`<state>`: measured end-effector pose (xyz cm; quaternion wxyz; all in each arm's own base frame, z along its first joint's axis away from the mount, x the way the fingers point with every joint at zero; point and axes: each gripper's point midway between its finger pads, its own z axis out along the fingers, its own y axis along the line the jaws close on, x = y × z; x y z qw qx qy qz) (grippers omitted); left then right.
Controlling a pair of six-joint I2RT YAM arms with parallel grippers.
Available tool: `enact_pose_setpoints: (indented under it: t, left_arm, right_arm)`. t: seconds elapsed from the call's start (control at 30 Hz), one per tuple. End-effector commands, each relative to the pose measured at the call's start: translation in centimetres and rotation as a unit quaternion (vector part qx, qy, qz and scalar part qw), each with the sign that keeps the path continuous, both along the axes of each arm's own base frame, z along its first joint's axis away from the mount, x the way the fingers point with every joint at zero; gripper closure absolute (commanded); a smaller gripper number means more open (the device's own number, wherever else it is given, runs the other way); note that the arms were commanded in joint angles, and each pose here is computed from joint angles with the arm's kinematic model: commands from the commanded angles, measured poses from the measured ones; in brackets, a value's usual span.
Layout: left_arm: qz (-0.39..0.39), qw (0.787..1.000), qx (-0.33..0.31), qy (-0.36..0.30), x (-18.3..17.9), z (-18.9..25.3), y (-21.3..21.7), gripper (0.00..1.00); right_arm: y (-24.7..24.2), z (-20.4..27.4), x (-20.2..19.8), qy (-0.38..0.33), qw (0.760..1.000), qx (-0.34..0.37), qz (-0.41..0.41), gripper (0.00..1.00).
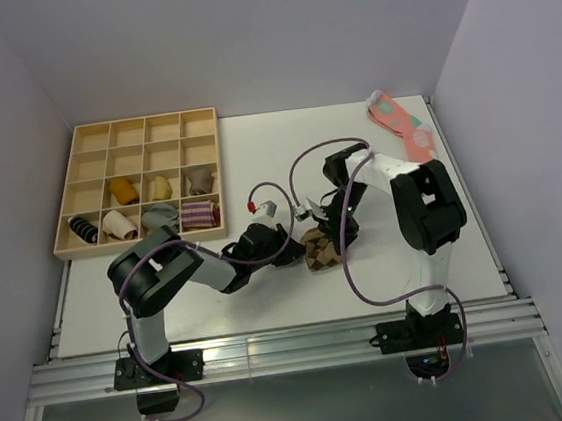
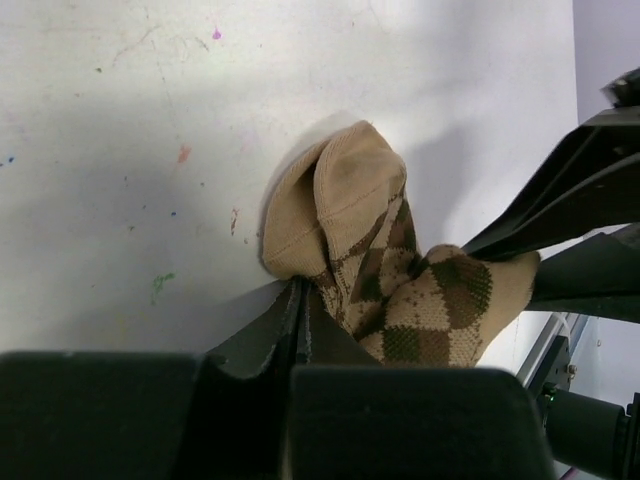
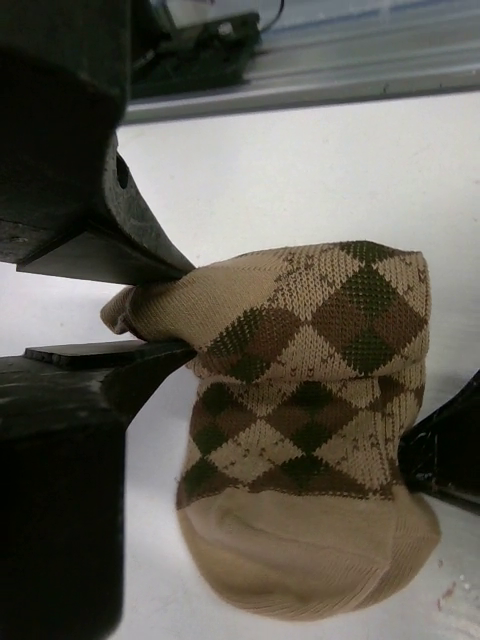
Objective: Roll the socks
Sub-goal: Roll the sock at the center of the board.
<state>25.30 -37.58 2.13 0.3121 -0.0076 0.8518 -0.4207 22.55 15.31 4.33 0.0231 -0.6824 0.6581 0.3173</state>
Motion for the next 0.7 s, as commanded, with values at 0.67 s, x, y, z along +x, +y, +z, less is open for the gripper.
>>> enact_pose_setpoints:
  t: [0.67]
  left_arm:
    - [-0.021,0.997,-0.014,-0.071,-1.2,-1.8,1.0,0.75]
  right_arm:
    - [-0.6,-2.2,0.0,0.129,0.981,-0.125,-0.068,0.7]
